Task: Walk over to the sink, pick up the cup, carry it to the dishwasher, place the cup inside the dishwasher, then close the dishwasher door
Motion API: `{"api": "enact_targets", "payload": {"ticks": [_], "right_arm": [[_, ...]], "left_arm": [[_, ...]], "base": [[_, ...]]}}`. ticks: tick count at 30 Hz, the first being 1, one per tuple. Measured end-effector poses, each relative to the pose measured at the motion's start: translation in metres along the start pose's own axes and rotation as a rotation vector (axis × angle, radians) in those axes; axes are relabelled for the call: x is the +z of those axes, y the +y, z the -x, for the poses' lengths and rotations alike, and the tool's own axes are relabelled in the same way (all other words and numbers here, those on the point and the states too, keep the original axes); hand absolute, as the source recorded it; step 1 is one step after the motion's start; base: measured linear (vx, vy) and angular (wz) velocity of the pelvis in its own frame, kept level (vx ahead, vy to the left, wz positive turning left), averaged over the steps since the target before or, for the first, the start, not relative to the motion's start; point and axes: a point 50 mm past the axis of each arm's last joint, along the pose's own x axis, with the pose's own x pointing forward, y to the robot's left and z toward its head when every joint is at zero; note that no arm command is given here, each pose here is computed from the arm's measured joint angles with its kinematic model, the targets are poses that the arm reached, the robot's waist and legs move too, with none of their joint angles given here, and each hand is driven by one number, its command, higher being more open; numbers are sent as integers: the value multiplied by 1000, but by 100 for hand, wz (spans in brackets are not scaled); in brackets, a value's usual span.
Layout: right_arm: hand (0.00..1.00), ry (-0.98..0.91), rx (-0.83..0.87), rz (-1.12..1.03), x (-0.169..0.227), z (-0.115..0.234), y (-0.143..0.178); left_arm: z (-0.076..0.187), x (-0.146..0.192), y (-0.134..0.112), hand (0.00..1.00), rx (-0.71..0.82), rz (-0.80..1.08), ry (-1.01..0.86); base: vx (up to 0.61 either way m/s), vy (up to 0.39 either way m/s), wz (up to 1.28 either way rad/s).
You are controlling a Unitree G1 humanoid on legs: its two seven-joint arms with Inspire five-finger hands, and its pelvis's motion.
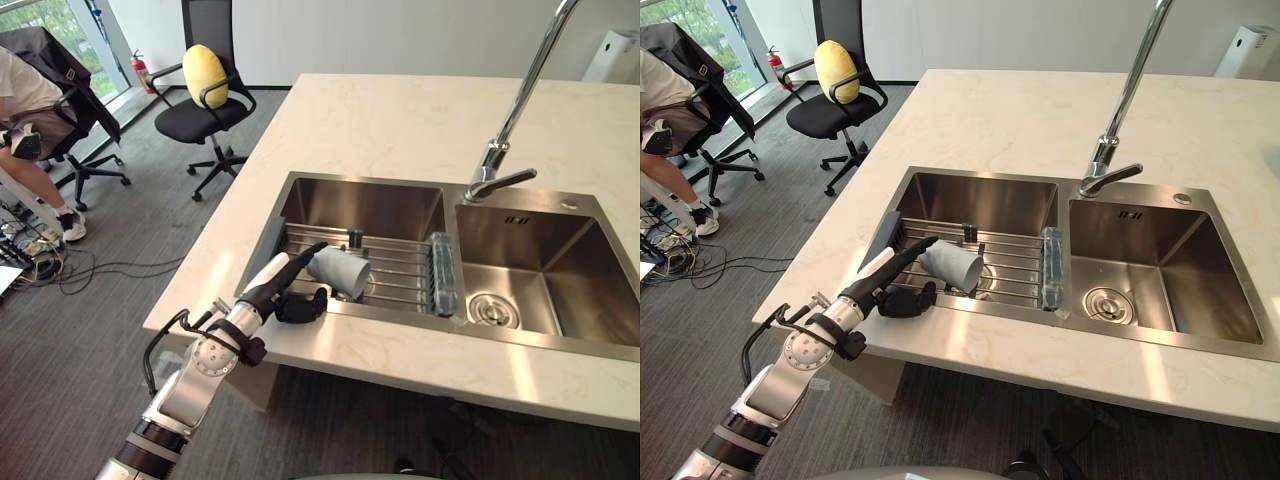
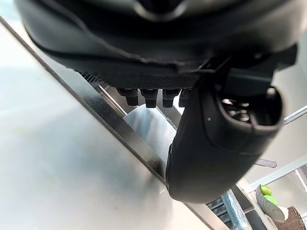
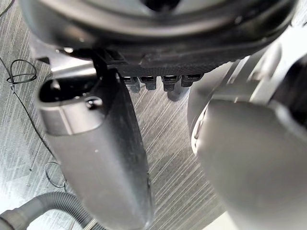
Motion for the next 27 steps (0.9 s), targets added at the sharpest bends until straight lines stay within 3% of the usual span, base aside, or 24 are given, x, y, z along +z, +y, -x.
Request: {"api": "enact_targets", "payload": {"ticks": [9, 21, 22, 27], "right_arm": [[100, -3, -6, -22, 0, 2, -6], [100, -10, 13, -24, 3, 3, -7], [100, -10, 14, -26, 3, 3, -7], [100, -13, 18, -32, 5, 3, -7]], "left_arm": [[-4, 3, 10, 100, -7, -126, -45], [-16, 17, 46, 100, 19, -388, -96], [-16, 16, 47, 0, 23, -392, -91], [-20, 10, 56, 0, 42, -422, -47]], "base": [[-39, 0, -12], [-16, -3, -8], [-25, -9, -4], [-6, -3, 0]]}}
